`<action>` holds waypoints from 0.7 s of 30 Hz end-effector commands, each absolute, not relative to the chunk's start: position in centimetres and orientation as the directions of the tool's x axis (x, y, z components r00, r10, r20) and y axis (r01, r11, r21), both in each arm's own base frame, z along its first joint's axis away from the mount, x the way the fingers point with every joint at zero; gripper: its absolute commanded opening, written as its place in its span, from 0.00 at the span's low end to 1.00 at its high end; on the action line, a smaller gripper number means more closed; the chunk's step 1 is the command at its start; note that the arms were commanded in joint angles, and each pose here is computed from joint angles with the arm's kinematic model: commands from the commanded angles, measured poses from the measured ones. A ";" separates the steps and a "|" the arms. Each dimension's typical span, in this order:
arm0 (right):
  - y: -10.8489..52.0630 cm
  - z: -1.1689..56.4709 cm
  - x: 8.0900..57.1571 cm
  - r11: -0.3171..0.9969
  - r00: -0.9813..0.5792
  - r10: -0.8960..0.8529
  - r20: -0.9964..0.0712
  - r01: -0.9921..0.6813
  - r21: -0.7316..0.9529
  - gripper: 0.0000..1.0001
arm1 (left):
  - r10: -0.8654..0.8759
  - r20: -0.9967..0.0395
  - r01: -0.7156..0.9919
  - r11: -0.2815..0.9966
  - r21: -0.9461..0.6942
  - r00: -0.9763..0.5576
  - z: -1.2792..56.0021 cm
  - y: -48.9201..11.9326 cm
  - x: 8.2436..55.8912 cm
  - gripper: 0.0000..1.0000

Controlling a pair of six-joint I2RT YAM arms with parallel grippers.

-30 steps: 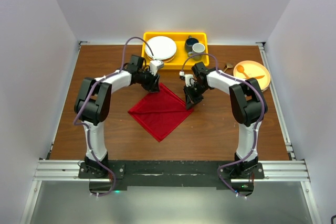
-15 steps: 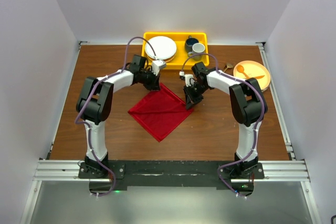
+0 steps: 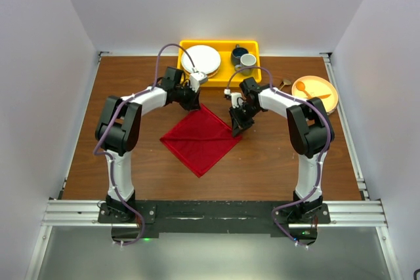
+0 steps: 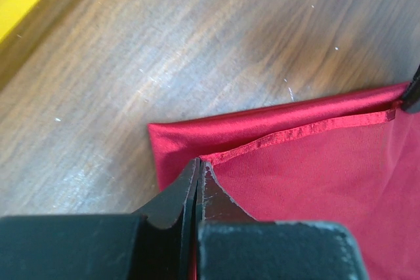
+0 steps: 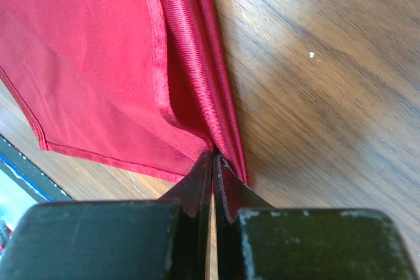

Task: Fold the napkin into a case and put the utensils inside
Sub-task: Smooth out the upper triangle-folded napkin at the center of the board.

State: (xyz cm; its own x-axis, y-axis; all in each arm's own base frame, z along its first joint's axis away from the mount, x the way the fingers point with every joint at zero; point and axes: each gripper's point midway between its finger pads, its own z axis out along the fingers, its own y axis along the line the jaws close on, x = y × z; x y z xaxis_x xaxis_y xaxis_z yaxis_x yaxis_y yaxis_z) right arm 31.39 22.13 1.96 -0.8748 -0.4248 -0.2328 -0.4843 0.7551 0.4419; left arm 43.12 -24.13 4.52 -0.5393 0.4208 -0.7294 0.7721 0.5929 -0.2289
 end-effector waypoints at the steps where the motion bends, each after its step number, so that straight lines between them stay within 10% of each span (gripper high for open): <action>1: 23.0 3.0 32.2 0.745 -0.874 -0.412 -0.258 -0.486 0.456 0.09 | 0.383 -0.805 0.780 0.607 -0.150 -0.453 8.4 -24.7 45.5 0.00; 11: 23.8 5.8 33.3 0.740 -0.876 -0.386 -0.291 -0.482 0.470 0.44 | 0.397 -0.793 0.775 0.616 -0.143 -0.462 7.4 -24.3 46.1 0.00; 21: 23.8 9.3 34.1 0.730 -0.844 -0.369 -0.389 -0.522 0.441 0.44 | 0.402 -0.787 0.772 0.619 -0.143 -0.468 6.6 -24.1 45.8 0.00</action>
